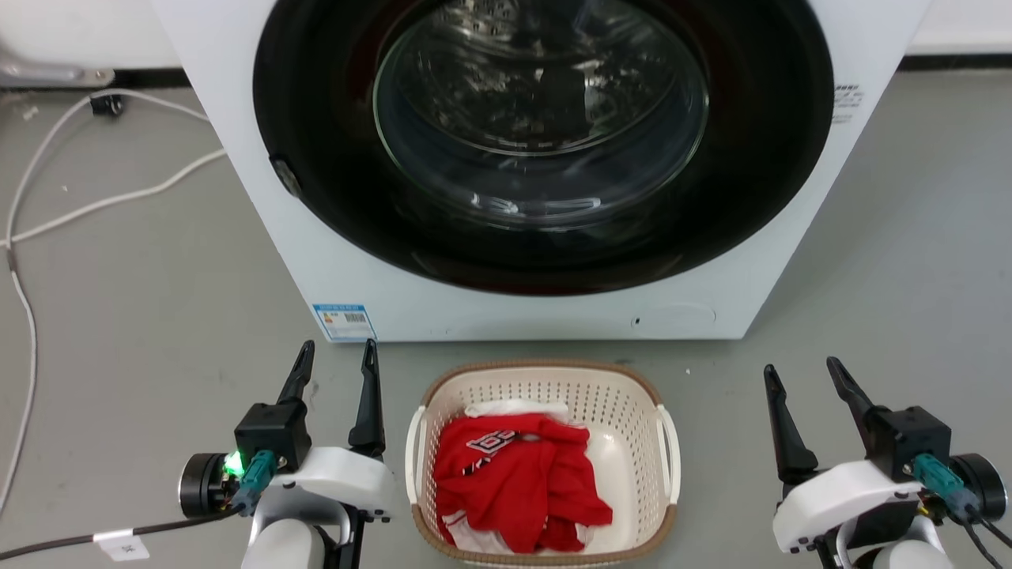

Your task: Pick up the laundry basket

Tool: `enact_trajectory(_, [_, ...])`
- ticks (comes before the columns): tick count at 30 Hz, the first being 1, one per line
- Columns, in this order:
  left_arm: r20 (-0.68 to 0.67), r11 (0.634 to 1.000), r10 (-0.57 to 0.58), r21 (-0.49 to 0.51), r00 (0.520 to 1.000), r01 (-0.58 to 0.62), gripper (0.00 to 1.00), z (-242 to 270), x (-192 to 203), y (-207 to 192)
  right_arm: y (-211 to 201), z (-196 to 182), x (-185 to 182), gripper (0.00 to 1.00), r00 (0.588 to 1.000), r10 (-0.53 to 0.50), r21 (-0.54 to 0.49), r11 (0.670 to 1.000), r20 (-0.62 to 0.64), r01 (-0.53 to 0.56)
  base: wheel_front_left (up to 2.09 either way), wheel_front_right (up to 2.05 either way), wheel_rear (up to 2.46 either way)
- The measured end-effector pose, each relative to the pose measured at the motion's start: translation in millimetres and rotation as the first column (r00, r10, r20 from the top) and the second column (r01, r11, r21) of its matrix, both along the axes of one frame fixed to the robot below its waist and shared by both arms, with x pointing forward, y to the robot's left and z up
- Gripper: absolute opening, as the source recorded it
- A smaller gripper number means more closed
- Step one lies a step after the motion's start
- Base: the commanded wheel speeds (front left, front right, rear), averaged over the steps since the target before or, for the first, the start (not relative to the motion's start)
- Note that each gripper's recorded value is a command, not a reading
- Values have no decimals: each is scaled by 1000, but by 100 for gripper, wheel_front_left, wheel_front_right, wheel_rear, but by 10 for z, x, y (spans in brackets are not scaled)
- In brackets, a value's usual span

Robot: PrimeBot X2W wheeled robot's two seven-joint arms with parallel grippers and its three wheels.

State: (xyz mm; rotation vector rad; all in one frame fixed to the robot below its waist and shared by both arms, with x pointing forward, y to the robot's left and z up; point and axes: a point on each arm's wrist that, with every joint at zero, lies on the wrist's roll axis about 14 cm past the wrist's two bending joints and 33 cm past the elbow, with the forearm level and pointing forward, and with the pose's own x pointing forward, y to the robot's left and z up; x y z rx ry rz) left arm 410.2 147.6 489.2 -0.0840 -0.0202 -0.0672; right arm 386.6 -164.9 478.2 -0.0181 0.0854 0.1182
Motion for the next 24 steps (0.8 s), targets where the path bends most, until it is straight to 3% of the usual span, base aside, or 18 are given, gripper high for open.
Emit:
enact_trajectory(12, [-283, 999, 2, -34, 959, -12, 100, -1011, 232, -8, 44, -850, 269, 100, 969, 8, 35, 999, -248, 0, 0, 0, 0])
enact_trajectory(24, [-523, 998, 11, -48, 852, -42, 100, -2010, 372, 40, 192, -1834, 425, 100, 868, 51, 71, 997, -493, -19, 0, 0, 0])
